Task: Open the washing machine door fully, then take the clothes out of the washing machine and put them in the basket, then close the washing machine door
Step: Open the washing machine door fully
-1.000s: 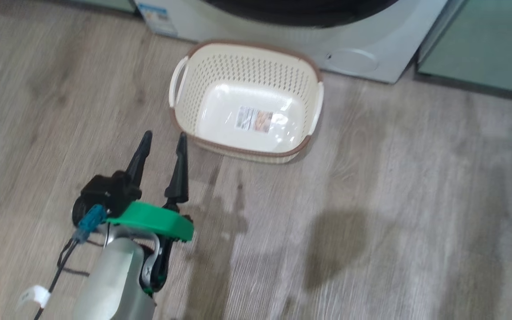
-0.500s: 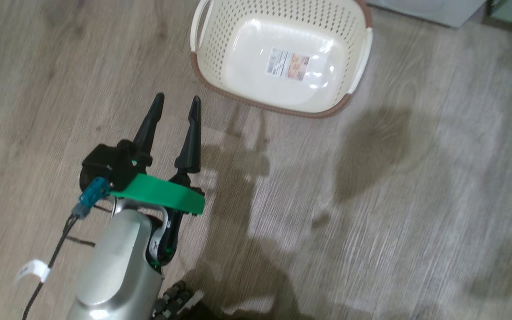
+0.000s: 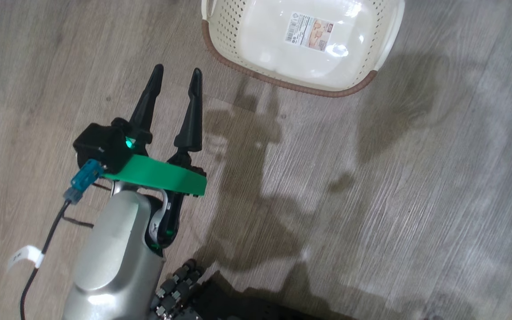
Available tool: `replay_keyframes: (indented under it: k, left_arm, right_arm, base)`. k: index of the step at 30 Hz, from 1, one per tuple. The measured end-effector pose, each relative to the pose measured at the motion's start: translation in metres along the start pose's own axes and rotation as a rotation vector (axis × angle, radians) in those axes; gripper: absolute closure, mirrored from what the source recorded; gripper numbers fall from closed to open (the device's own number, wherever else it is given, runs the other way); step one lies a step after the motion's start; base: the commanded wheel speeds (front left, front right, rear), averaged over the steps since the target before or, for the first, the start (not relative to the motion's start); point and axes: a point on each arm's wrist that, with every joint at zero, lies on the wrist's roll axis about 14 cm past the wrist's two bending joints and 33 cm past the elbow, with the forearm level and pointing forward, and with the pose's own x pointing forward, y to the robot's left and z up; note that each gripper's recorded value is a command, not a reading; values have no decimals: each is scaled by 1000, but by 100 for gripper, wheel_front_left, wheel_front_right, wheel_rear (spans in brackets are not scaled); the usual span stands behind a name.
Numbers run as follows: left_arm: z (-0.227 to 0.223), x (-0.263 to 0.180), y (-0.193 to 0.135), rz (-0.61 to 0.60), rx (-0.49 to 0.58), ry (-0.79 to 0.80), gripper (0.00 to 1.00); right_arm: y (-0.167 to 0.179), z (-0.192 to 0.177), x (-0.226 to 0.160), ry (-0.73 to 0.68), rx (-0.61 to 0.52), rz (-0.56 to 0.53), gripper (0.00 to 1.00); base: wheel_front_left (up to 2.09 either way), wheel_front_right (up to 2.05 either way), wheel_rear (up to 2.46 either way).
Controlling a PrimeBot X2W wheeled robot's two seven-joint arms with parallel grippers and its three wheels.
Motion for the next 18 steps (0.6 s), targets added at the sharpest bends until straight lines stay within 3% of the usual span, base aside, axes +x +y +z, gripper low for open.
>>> replay_keyframes:
  k: [18]
  left_arm:
    - [8,2,-2,-6,-2,-20,0]
  right_arm:
    - [-1,-28,3,143,-28,-32,100]
  base:
    - [0,0,0]
